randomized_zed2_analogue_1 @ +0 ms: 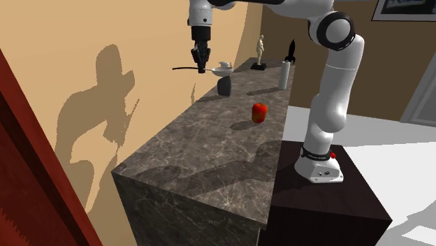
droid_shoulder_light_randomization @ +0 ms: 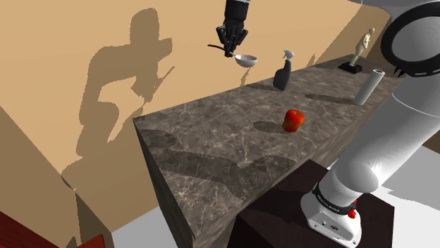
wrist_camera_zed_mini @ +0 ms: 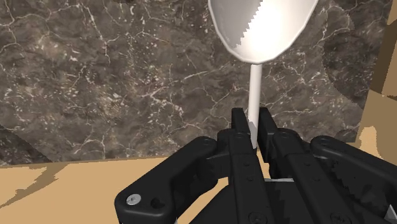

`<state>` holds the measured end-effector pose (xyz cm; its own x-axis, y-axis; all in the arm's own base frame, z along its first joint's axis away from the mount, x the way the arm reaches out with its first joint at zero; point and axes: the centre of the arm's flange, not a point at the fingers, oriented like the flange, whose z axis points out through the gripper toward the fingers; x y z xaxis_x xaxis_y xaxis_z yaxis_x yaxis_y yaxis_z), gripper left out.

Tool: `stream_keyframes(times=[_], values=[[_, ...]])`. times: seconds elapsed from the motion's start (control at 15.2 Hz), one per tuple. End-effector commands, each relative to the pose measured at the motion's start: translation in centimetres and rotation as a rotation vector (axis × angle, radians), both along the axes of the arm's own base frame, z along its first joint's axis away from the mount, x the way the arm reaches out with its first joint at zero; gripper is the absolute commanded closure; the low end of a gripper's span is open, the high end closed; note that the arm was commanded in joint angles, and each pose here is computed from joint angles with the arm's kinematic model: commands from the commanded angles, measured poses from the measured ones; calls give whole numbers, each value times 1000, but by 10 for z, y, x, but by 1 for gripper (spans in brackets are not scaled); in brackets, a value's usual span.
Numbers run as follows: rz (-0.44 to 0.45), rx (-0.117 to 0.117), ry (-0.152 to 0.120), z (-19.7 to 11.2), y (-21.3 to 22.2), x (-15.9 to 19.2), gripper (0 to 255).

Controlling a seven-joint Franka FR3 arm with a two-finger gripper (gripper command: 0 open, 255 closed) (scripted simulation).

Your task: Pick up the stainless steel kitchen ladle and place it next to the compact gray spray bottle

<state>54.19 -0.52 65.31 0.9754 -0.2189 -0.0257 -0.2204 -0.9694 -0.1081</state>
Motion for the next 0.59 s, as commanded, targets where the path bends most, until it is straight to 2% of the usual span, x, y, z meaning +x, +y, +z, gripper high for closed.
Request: stream_keyframes(times=[0.0,0.53], values=[[1,0,0,0,-24,-3,255],[1,0,0,0,-128,-22,255]])
